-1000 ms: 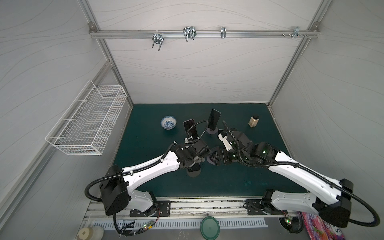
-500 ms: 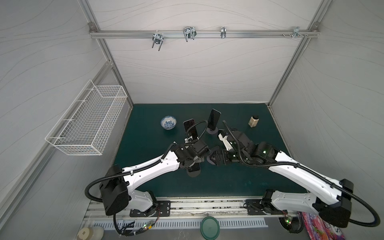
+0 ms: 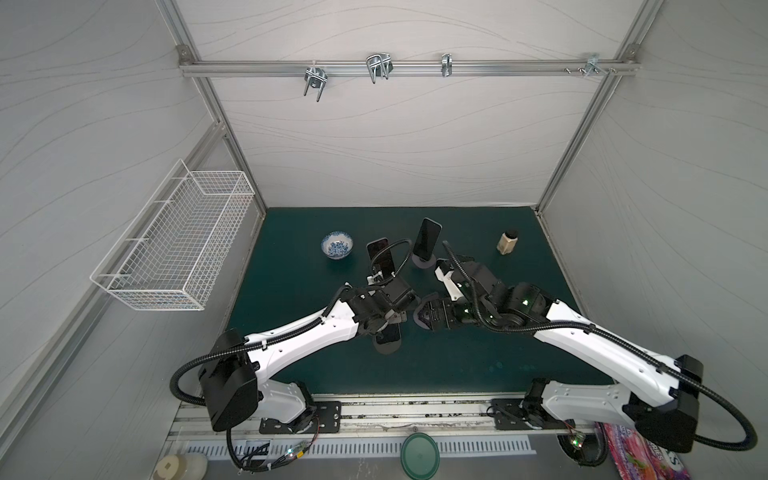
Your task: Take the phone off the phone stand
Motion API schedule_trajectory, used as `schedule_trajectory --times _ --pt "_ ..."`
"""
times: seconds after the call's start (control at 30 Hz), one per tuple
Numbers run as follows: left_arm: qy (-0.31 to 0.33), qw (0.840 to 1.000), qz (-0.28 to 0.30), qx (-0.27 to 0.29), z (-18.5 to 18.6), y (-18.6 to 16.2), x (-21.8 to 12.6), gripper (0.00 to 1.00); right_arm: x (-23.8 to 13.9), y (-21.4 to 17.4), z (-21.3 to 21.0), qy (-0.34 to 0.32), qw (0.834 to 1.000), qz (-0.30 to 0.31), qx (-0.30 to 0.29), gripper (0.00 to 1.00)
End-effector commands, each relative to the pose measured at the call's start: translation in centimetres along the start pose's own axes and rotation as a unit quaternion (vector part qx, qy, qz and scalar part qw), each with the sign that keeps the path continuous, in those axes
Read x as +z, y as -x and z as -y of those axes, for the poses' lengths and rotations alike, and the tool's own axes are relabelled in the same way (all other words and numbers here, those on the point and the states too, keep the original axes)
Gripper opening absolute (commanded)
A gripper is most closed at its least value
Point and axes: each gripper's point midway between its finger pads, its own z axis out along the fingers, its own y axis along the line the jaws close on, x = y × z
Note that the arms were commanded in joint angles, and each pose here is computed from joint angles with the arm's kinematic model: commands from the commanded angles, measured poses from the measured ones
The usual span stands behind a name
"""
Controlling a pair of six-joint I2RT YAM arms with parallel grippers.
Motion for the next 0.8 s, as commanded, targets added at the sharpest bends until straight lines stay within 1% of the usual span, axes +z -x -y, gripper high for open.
schedule_trajectory --times 0.0,0.77 --pt "-0.001 1.000 0.002 -0.017 0.1 0.2 0.3 0.86 -0.4 0.6 -0.4 0.007 1.000 0.006 0.002 0.99" --pt "0.005 1.000 -0.004 -0.006 0.4 -0.1 1.7 0.85 -0.4 0.3 -0.1 0.006 1.000 0.007 0.009 0.99"
